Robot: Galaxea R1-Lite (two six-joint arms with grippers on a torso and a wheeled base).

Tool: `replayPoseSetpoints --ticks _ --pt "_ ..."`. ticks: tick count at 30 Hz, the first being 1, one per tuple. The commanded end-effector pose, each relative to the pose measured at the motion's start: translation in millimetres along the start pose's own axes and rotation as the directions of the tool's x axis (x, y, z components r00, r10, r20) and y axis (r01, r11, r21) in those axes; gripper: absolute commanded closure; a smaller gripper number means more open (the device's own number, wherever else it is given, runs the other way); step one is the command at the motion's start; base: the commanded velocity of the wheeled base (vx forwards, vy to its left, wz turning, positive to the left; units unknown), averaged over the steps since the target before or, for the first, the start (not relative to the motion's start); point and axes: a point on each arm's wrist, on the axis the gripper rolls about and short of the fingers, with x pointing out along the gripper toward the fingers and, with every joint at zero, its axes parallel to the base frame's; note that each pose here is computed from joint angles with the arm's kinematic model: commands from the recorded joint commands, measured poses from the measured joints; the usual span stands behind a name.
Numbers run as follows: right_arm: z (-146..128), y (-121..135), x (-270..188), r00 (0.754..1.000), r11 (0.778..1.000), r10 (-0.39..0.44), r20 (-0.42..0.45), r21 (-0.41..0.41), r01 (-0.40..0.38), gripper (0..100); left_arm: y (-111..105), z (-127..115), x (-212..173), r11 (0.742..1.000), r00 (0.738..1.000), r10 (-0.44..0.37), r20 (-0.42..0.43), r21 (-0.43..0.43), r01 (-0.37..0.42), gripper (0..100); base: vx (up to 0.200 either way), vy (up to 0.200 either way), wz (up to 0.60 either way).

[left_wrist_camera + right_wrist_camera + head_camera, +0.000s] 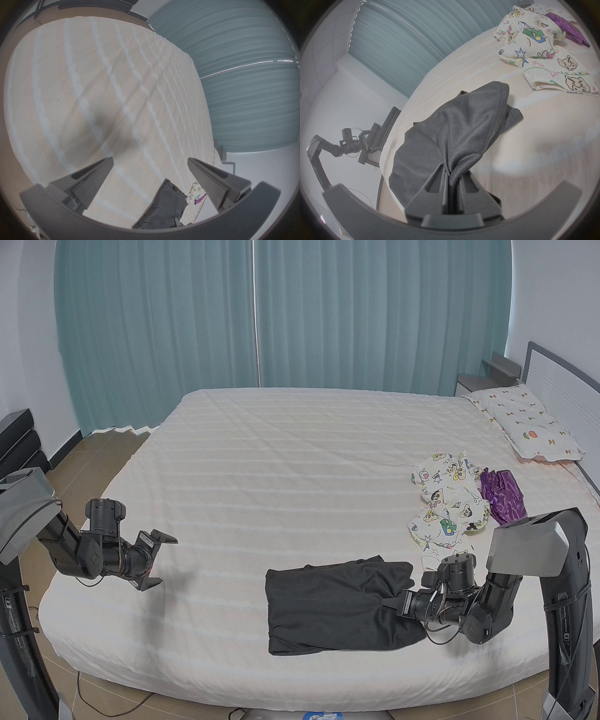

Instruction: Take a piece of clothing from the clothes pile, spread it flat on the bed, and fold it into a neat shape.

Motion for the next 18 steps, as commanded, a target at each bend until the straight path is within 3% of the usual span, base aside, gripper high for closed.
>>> replayPoseSetpoints --ticks 1,5,18 --pt "0.7 1.1 -1.1 1.000 1.000 0.003 0.003 -0.002 -0.003 100 0.0 0.2 -0.2 1.000 1.000 -0.001 0.001 -0.001 0.001 0 -0.200 0.000 0.00" --pt "0.9 1.3 -1.1 1.000 1.000 0.011 0.013 -0.005 -0.010 100 0.0 0.2 -0.2 1.000 1.000 -0.001 0.001 0.001 0.001 0 -0.200 0.000 0.00" --pt "11.7 4.1 -1.2 0.995 0.999 0.043 0.089 0.027 -0.045 100 0.0 0.2 -0.2 1.000 1.000 -0.001 0.001 -0.001 0.001 0 0.000 0.000 0.00"
